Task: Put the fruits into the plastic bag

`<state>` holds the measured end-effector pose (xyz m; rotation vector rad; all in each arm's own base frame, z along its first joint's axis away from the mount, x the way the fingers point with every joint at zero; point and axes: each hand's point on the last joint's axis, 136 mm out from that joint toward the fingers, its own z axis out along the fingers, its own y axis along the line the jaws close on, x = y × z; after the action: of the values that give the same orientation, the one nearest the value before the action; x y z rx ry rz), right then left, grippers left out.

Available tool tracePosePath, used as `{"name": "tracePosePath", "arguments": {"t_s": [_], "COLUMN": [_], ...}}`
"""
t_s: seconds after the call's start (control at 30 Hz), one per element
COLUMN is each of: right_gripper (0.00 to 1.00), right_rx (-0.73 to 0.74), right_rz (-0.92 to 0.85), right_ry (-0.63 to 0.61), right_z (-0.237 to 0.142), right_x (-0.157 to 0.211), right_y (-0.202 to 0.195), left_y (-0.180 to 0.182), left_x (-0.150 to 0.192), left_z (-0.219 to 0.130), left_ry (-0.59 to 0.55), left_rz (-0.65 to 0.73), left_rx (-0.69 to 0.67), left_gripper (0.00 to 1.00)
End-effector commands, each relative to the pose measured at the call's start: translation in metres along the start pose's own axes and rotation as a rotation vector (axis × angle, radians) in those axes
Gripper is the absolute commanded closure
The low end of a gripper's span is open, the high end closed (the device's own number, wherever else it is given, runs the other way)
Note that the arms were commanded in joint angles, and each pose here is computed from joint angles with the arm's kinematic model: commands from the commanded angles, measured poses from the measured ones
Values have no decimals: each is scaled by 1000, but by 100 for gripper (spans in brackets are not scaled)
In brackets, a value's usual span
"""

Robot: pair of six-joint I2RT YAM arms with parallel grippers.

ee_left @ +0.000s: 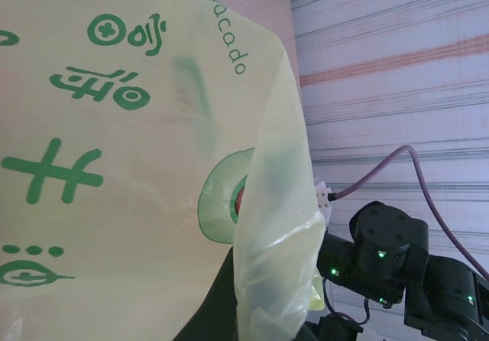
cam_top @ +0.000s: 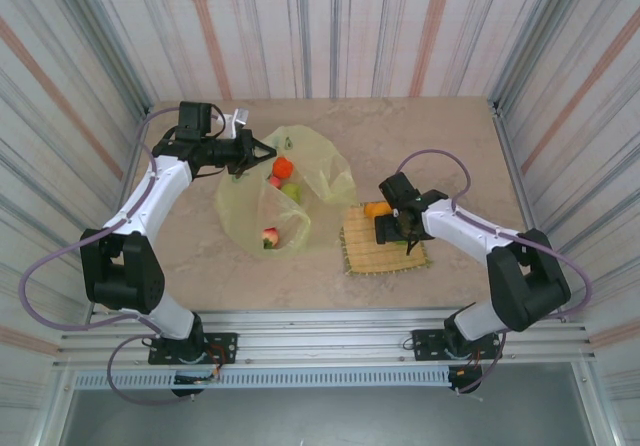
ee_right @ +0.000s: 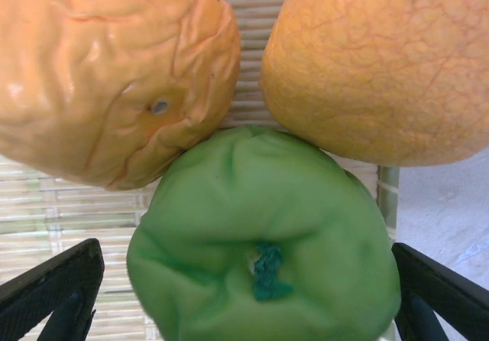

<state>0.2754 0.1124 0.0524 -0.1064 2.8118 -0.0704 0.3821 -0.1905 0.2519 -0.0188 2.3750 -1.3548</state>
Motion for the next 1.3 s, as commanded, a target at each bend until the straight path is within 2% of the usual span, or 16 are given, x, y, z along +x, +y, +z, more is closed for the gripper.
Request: {"name": "tracePosePath", "arguments": {"t_s": [0.0,0.6,0.87,1.07,1.27], "right_gripper": [8,27,31,32,35], "right_rx": [13,-9,4,8,-61], "right_rz": [45,83,82,91,108], "right_ry": [-6,6,-5,-49,-207], "right_z": [1,6,-1,-20,-66], "right_x": [-9,-9,-7,-8,-25], "right_y": [-2,-4,-10,-17,-16], "left_y": [-6,-6,-6,-5,-5], "left_x": [1,0,1,1,1], "left_z": [-7,-8,-7,-7,-7], "left_ry": [-10,-12,-10,-10,-9], "left_rz": [13,14,12,9,7], "left_rx": [11,12,12,10,10], "left_gripper": [100,100,100,100,100]}}
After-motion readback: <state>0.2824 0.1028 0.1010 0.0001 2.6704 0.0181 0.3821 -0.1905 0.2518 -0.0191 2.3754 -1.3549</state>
